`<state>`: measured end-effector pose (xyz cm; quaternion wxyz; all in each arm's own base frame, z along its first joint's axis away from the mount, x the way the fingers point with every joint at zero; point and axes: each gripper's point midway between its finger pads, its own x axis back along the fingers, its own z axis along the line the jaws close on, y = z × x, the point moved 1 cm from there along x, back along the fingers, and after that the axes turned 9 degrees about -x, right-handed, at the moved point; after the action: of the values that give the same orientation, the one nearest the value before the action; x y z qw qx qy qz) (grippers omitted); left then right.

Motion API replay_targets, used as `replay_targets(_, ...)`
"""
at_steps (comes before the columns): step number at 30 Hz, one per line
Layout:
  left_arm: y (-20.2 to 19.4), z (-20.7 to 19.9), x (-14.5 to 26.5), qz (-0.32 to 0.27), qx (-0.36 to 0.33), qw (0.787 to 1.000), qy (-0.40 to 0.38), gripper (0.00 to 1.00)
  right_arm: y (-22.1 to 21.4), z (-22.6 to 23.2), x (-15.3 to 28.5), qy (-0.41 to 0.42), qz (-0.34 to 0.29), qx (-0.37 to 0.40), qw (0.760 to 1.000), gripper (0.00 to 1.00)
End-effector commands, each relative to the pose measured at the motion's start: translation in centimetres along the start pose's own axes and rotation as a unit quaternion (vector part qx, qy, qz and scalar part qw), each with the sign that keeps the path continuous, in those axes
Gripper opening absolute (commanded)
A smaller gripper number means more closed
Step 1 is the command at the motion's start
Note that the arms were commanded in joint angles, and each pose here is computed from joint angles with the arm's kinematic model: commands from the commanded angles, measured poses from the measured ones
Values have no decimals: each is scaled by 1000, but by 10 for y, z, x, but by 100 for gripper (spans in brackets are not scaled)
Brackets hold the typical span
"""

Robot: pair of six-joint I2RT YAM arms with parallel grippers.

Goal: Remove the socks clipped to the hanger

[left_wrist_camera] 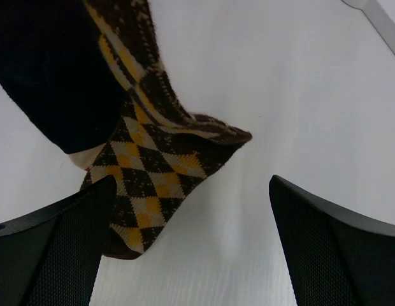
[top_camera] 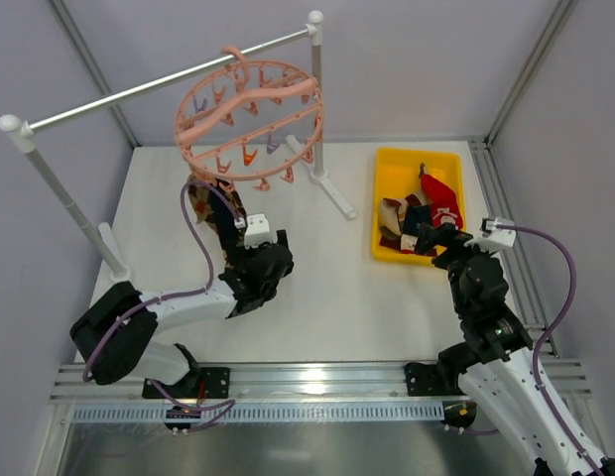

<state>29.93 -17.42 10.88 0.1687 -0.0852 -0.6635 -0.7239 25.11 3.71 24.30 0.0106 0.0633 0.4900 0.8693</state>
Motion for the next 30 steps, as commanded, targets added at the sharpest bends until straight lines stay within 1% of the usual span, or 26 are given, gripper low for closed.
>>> replay_targets(1, 23, 10, -9, -41, 41, 996, 62, 100, 12, 12, 1, 25, -18, -18, 999, 98)
replay_targets(3, 28, 11, -14, -46, 44, 995, 72, 100, 13, 13, 2, 27, -17, -17, 999, 98)
replay_targets(12, 27, 16, -43, -48, 62, 992, 94, 100, 14, 17, 5, 40, -14, -17, 999, 98)
replay_targets(14, 29, 15, -48, -50, 73, 992, 88, 99, 16, 19, 7, 47, -14, -18, 999, 98)
replay_targets(15, 24, 13, -51, -48, 69, 993, 84, 100, 15, 20, 7, 48, -14, -18, 999, 98)
replay_targets(19, 31, 4, -56, -61, 72, 993, 65, 100, 15, 21, 8, 53, -13, -18, 998, 98)
replay_targets(27, 35, -3, -64, -66, 66, 994, 60, 99, 17, 22, 10, 58, -13, -17, 998, 98)
replay_targets(28, 33, -3, -66, -65, 63, 994, 61, 97, 17, 23, 11, 59, -14, -17, 998, 98)
replay_targets(29, 33, -2, -69, -64, 63, 994, 62, 84, 17, 23, 11, 60, -14, -17, 998, 98)
replay_targets(30, 32, -1, -70, -63, 62, 994, 64, 74, 17, 22, 11, 58, -13, -15, 998, 98)
